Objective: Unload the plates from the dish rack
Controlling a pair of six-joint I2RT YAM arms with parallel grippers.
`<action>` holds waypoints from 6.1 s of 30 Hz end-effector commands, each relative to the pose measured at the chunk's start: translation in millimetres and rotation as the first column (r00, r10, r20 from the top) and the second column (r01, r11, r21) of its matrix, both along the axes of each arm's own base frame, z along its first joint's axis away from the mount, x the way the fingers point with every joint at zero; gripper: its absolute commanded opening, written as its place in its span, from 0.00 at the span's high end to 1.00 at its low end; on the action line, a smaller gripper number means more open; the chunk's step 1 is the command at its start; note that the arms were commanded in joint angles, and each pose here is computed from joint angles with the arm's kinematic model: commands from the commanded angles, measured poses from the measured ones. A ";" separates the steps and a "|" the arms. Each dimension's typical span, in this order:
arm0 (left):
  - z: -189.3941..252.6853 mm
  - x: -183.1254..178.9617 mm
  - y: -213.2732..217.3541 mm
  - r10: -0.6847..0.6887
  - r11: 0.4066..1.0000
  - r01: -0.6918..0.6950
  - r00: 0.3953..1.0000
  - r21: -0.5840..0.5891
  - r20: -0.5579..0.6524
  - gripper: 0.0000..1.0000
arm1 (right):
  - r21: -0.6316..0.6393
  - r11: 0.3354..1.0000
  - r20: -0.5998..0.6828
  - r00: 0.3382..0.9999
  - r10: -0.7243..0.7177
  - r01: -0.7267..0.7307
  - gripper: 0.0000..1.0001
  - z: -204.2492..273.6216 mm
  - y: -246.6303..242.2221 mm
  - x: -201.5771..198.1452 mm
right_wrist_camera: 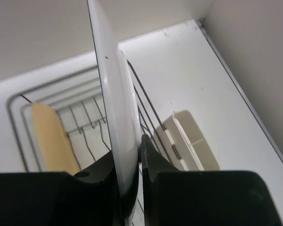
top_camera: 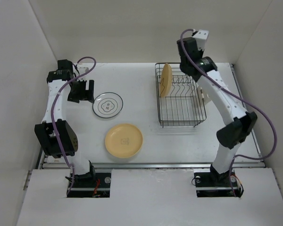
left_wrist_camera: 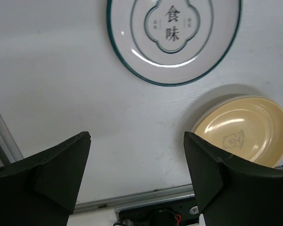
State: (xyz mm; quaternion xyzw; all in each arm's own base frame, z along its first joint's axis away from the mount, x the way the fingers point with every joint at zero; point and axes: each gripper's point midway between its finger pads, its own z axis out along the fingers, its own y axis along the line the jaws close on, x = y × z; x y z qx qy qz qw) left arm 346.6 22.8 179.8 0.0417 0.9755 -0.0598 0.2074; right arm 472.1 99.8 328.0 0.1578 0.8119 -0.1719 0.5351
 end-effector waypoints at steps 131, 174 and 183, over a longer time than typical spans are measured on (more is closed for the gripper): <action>3.7 3.0 27.6 0.081 0.990 -0.082 0.997 0.119 0.010 0.01 | 0.639 -0.018 -0.132 -0.133 0.982 -0.769 1.00 -154.7 285.2 -190.6; 20.2 -17.6 99.6 0.369 0.804 -0.438 0.898 0.402 0.239 0.01 | 0.162 0.925 0.011 0.937 -0.350 0.343 0.00 -58.0 -95.6 -52.9; 27.6 -22.5 115.0 0.427 0.728 -0.523 0.852 0.443 0.304 0.01 | 0.293 0.831 0.013 0.867 -0.498 0.473 0.00 -46.7 -192.2 -82.8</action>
